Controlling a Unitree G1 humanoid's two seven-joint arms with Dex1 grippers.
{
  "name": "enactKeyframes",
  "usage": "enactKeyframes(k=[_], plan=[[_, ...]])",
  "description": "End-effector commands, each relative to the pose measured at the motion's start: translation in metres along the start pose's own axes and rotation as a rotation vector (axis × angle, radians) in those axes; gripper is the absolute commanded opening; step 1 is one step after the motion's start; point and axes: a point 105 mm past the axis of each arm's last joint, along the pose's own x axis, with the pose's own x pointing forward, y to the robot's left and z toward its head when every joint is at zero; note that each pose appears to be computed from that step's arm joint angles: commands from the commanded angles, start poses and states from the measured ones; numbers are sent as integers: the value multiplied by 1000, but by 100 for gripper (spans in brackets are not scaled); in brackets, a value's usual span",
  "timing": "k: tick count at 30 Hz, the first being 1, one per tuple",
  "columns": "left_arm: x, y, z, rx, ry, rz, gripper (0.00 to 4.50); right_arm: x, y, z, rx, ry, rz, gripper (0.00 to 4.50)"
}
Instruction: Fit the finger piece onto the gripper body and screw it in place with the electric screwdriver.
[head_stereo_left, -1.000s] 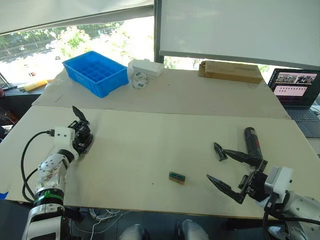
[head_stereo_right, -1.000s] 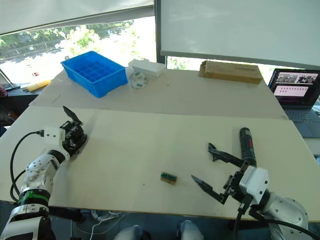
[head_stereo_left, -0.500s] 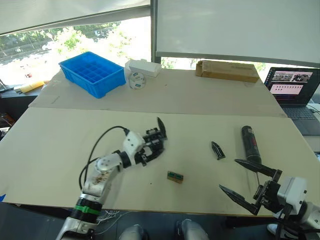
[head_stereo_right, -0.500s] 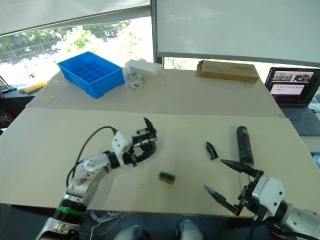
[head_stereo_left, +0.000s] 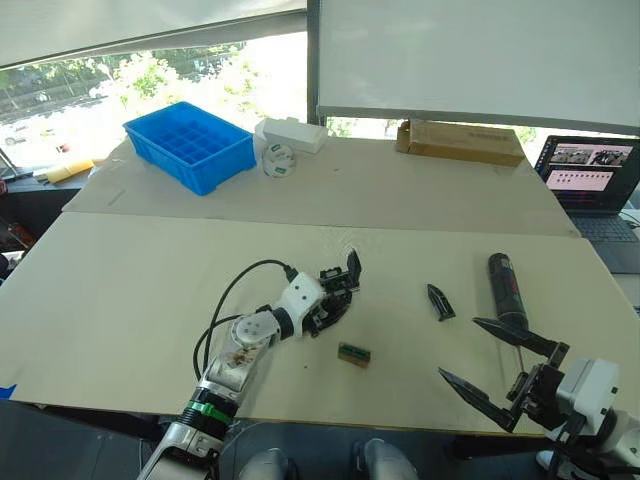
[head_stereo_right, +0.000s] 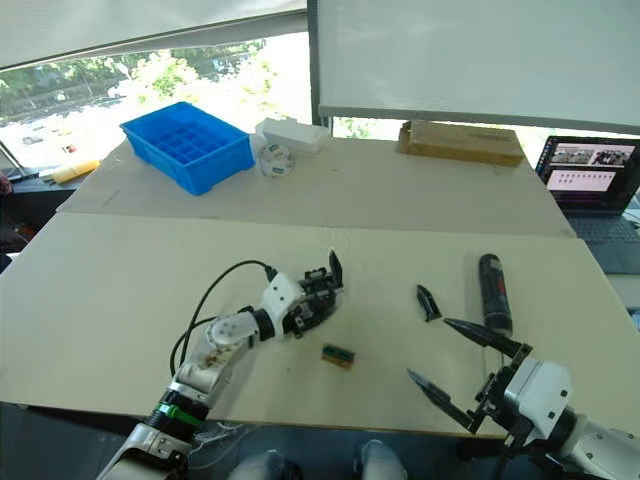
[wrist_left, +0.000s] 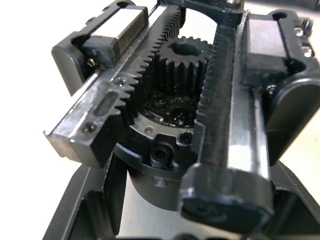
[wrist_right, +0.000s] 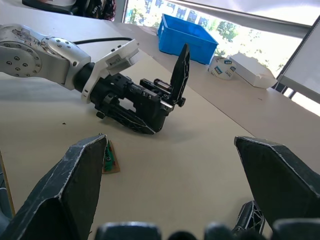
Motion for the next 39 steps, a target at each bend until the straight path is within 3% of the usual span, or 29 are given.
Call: enactKeyframes(k=[1, 3, 4, 7, 17, 20, 28, 35, 39], plan=[[-1, -5, 11, -69, -57, -17, 235, 3, 1, 12, -40, -38, 4, 450], [-8, -5, 6, -98, -41, -30, 235, 3, 1, 12, -40, -37, 6, 450], [-12, -3, 5, -95, -37, -30, 339, 2, 1, 12, -41, -37, 7, 450], [-25, 4, 1, -89, -25, -20, 447, 2, 0, 12, -40, -35, 7, 450], [-65, 41, -10, -31, 28, -189, 447, 0, 6, 12, -24, -27, 1, 450], [-62, 43, -6, -2, 4, -277, 447, 0, 6, 13, -22, -25, -2, 450], [-21, 51, 13, 13, -37, -412, 447, 2, 8, 15, -21, -25, -10, 450], [-16, 32, -2, 56, 39, -590, 447, 2, 13, 17, -14, -16, -5, 450], [-10, 32, 0, 53, 19, -572, 447, 3, 13, 17, -16, -15, -10, 450]])
